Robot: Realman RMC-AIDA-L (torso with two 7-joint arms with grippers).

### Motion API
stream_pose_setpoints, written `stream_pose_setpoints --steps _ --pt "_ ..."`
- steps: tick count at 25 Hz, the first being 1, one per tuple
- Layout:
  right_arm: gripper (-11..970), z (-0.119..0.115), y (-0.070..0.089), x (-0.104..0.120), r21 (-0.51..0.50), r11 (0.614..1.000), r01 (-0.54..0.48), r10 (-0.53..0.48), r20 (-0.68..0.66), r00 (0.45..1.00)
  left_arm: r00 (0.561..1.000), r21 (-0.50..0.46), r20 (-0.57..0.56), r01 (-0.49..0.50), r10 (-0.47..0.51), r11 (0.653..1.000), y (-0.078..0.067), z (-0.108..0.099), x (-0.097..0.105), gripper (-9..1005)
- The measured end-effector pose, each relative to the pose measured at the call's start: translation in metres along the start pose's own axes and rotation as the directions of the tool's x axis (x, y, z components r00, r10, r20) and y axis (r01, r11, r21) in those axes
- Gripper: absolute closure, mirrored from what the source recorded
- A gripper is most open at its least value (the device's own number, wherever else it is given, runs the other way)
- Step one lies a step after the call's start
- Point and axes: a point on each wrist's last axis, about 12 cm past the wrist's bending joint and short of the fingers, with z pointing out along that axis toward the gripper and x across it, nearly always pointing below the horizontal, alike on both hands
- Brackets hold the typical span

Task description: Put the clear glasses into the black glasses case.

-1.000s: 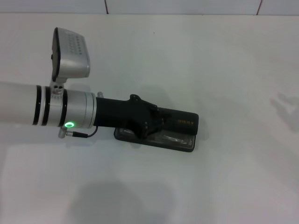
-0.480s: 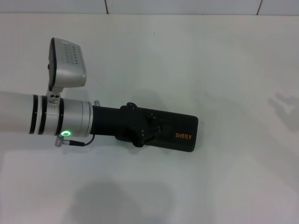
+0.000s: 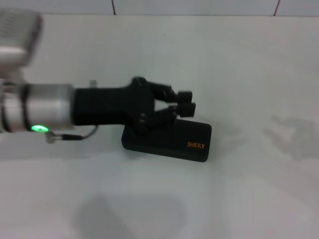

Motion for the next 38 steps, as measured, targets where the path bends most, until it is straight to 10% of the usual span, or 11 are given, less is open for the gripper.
stream_pose_setpoints --steps 11,15,38 --pt "437 0.079 0.026 0.003 -0.424 0.905 -0.010 0.041 0.063 0.997 0.991 0.176 0.095 -0.112 0.097 0.978 -0.032 -0.061 -0.022 407" --pt "178 0.111 0.033 0.003 -0.495 0.869 -0.012 0.025 0.019 1.000 0.991 0.128 0.090 -0.109 0.098 0.986 -0.034 -0.075 -0.016 380" --pt "178 0.143 0.042 0.002 -0.552 0.833 0.018 -0.013 0.013 1.000 0.990 0.093 0.097 -0.108 0.099 0.990 -0.040 -0.084 -0.001 366"
